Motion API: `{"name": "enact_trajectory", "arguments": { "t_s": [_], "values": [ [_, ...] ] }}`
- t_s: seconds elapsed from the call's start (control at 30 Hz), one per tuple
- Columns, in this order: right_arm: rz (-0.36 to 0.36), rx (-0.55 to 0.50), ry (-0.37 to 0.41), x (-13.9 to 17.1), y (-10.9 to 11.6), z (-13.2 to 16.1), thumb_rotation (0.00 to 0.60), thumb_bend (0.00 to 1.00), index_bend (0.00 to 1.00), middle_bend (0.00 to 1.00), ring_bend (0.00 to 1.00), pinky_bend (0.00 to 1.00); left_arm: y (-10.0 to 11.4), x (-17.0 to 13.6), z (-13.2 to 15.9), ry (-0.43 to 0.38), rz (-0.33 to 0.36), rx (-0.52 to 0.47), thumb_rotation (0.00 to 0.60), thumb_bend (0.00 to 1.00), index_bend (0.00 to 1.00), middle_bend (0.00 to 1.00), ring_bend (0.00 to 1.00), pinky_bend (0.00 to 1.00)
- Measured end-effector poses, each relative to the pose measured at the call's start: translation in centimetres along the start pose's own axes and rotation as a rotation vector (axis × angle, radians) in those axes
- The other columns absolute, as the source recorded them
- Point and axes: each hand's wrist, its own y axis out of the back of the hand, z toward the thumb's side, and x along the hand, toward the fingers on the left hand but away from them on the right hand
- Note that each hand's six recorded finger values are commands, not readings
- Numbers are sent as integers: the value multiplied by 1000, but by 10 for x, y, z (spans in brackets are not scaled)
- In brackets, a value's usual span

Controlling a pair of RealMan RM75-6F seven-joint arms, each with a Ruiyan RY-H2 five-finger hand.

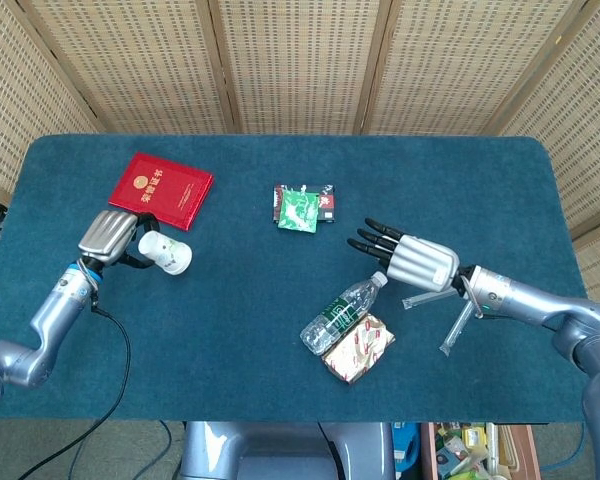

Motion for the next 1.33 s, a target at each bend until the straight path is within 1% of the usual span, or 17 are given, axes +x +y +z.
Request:
{"name": "enact_trajectory", "arguments": {
  "t_s": [0.03,0.1,0.17,0.2,0.23,0.3,0.43,0.57,0.7,0.8,0.9,0.97,1.1,1.13,1.23,1.3,1.33],
  "values": [
    [11,5,-2,-1,-3,0,600,419,557,5,0,44,-3,-1,0,5,-1,14,600,137,478,382,435,525],
    [26,15,-9,-1,-7,0,600,171,349,2,0,43,-11,-4,-1,18,-7,36,600,136,347,243,299,460],
    [37,25,-16,-1,-10,0,600,28,191,0,0,43,-19,-5,-1,29,-20,45,600,136,91,59,139,350],
    [45,35,-22,0,-12,-2,600,1,129,0,0,43,-21,-6,-1,31,-29,47,600,135,39,24,106,324],
    [51,41,-30,0,-14,-3,600,0,100,0,0,43,-24,-7,-1,32,-41,49,600,136,2,1,74,297],
    [53,37,-57,1,-16,-5,600,0,56,0,0,43,-29,-8,0,37,-71,48,600,136,0,0,51,273],
    [19,2,-122,2,-12,-9,600,0,47,0,0,43,-30,-11,3,43,-85,27,600,136,0,0,21,222],
    [-48,-51,-199,5,-2,-16,600,0,39,0,0,16,-21,-17,3,50,-61,0,600,136,0,0,0,118],
    [-136,-183,-328,18,9,-22,600,0,1,0,0,0,-8,-27,1,57,-15,-26,600,135,0,0,0,13],
    [-180,-292,-424,33,14,-19,600,0,0,0,0,0,3,-39,-1,66,36,-46,600,130,0,0,0,0],
    [-203,-405,-522,52,16,-13,600,0,0,0,0,0,14,-54,-4,80,93,-52,600,125,0,0,0,0],
    [-206,-478,-586,65,17,-7,600,0,0,0,0,0,21,-66,-7,91,144,-50,600,124,0,0,0,0],
    [-182,-672,-773,109,17,15,600,0,0,0,0,0,33,-102,-14,133,245,-54,600,125,0,0,0,0],
    [-171,-708,-818,120,17,20,600,0,0,0,0,0,34,-111,-14,145,259,-53,600,124,0,0,0,0],
    [-125,-777,-953,157,15,39,600,0,0,0,0,0,35,-138,-16,189,275,-35,600,124,0,0,0,0],
    [-95,-780,-1018,177,13,49,600,0,0,0,0,0,32,-154,-18,217,263,-26,600,124,0,0,0,0],
    [-84,-773,-1036,184,13,52,600,0,0,0,0,0,31,-160,-19,226,257,-24,600,124,0,0,0,0]
  ]
}}
